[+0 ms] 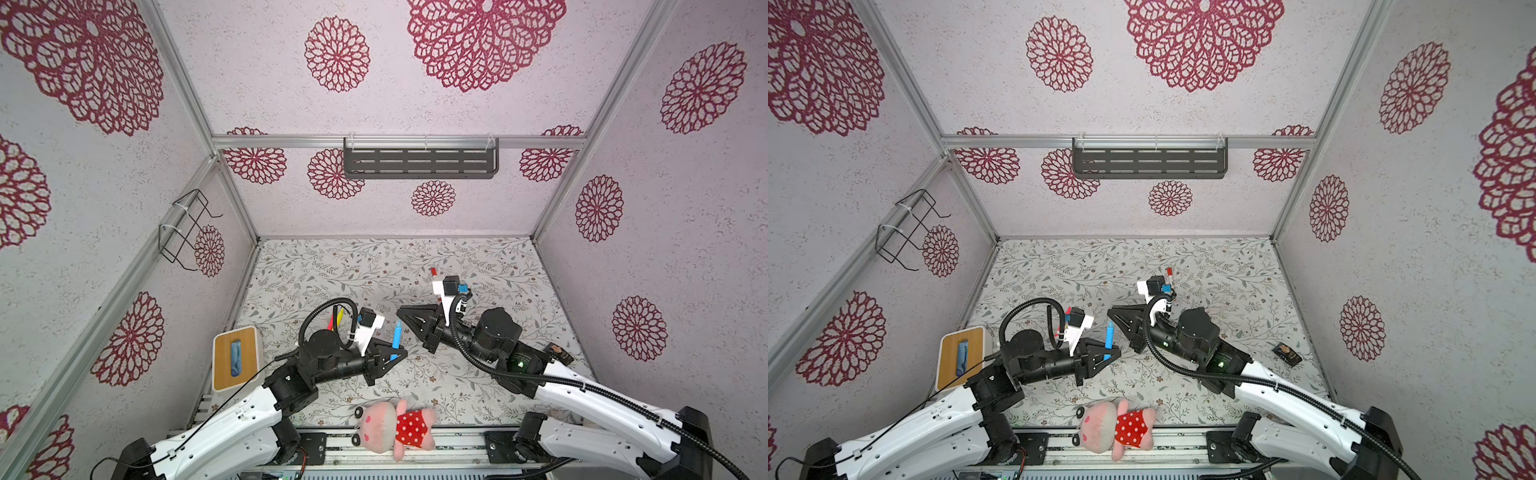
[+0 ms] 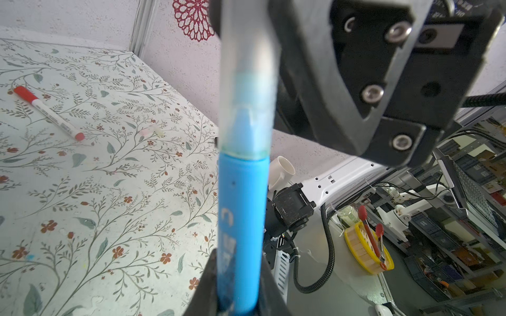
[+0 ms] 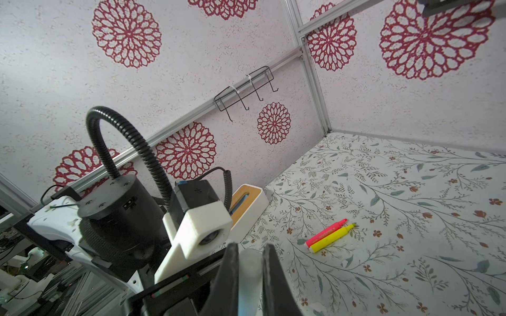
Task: Insert the pens into the pen caps
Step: 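Push the cap down over the blue marker with the right gripper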
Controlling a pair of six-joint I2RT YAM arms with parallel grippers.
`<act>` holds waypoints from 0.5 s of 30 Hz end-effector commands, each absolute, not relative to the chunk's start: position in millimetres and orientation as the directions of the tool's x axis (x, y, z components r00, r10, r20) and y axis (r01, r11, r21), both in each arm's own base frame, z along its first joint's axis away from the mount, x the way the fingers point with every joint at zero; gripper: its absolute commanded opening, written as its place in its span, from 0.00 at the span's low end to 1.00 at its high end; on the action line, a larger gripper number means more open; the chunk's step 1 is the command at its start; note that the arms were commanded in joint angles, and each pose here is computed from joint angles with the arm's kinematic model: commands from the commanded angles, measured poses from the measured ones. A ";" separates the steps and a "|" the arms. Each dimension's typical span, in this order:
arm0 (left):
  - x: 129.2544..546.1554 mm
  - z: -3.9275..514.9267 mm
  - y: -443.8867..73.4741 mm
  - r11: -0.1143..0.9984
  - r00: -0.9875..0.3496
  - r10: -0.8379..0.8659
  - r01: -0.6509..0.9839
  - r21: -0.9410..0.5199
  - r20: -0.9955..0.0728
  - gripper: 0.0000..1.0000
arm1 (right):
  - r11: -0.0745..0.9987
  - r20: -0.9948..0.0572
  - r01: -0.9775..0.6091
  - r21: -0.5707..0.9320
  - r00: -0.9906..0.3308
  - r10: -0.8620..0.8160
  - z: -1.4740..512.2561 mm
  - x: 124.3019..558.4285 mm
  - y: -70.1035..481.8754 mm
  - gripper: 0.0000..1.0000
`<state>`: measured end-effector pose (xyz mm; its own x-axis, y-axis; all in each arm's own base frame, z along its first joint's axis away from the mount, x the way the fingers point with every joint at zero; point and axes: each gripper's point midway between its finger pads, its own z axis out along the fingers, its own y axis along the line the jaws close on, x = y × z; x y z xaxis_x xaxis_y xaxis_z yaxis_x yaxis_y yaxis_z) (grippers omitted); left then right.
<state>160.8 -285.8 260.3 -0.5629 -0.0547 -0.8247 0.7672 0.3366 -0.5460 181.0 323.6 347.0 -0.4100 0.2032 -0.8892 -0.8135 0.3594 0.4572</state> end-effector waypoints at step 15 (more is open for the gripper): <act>202.4 330.6 -267.2 0.405 -0.376 -0.274 0.790 -0.461 -0.885 0.00 | 0.286 -0.875 -0.850 0.441 -0.478 -0.071 295.0 133.5 334.1 0.18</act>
<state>160.7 -285.9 252.9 -0.5512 -0.0140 -0.8343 0.7846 0.3315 -0.5239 178.3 321.2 346.3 -0.4022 0.1878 -0.8961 -0.8115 0.3801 0.4439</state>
